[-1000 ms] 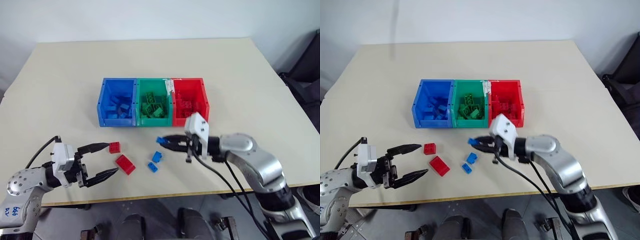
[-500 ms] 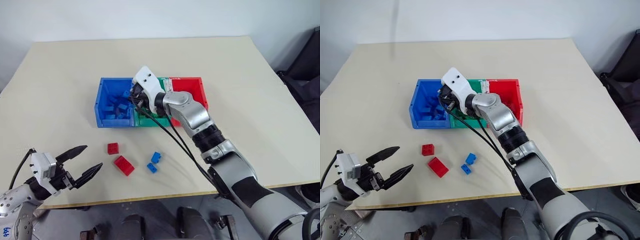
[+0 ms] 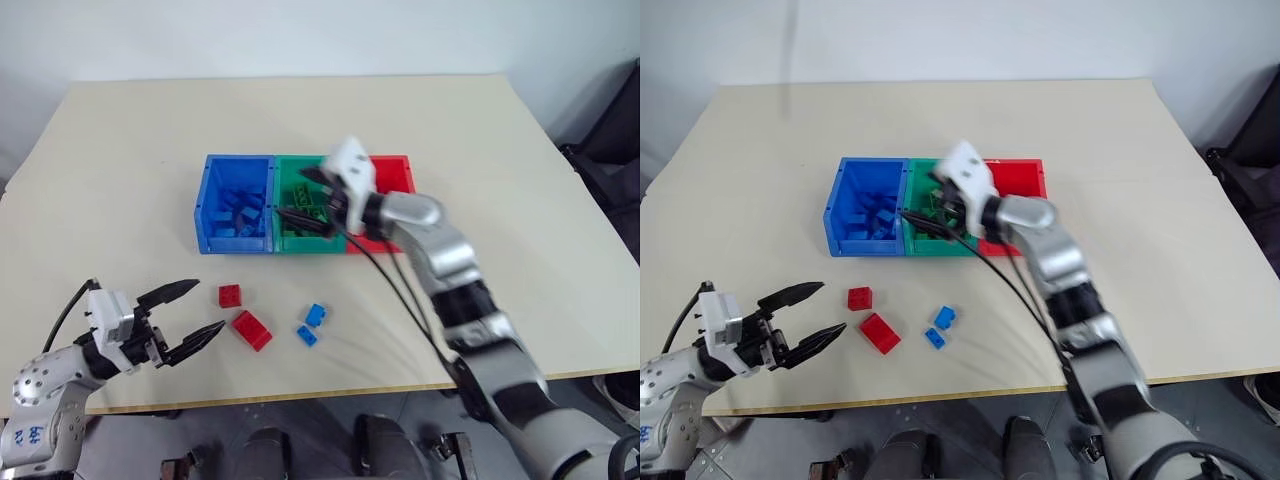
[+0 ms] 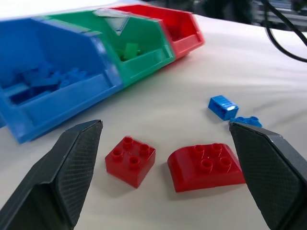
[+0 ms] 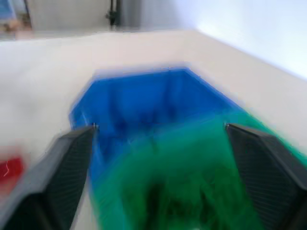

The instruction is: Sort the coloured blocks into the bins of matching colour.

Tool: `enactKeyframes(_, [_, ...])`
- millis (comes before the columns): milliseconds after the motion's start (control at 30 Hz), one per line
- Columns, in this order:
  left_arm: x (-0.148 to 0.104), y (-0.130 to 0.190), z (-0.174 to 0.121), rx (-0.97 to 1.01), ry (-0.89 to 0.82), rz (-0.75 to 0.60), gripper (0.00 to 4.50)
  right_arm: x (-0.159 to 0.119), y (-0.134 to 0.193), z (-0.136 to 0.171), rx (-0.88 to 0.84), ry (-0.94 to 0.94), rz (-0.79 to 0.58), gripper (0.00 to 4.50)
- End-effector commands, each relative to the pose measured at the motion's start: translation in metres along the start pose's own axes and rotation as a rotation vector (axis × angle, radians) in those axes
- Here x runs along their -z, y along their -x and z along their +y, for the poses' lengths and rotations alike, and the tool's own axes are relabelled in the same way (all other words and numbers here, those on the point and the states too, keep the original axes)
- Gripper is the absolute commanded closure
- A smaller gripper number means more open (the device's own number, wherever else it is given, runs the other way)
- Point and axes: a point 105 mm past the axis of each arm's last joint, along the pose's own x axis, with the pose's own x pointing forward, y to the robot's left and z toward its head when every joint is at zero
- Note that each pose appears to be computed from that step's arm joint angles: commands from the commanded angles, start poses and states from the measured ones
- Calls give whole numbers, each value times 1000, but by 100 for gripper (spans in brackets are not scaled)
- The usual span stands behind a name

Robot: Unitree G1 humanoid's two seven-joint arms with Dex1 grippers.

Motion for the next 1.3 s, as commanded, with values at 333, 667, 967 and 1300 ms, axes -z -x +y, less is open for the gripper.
enactKeyframes(333, [2,-49,-7,259,-28,14,0,50,137,50,-73,96,128,4])
enactKeyframes(667, [4,-32,-6,252,-36,49,0,48,84,59,-282,94,139,4])
enactKeyframes(967, [8,-2,-12,180,9,106,0,71,24,78,-524,112,234,4])
enactKeyframes(1300, [2,-3,-24,132,-12,81,0,76,12,85,-648,127,240,167])
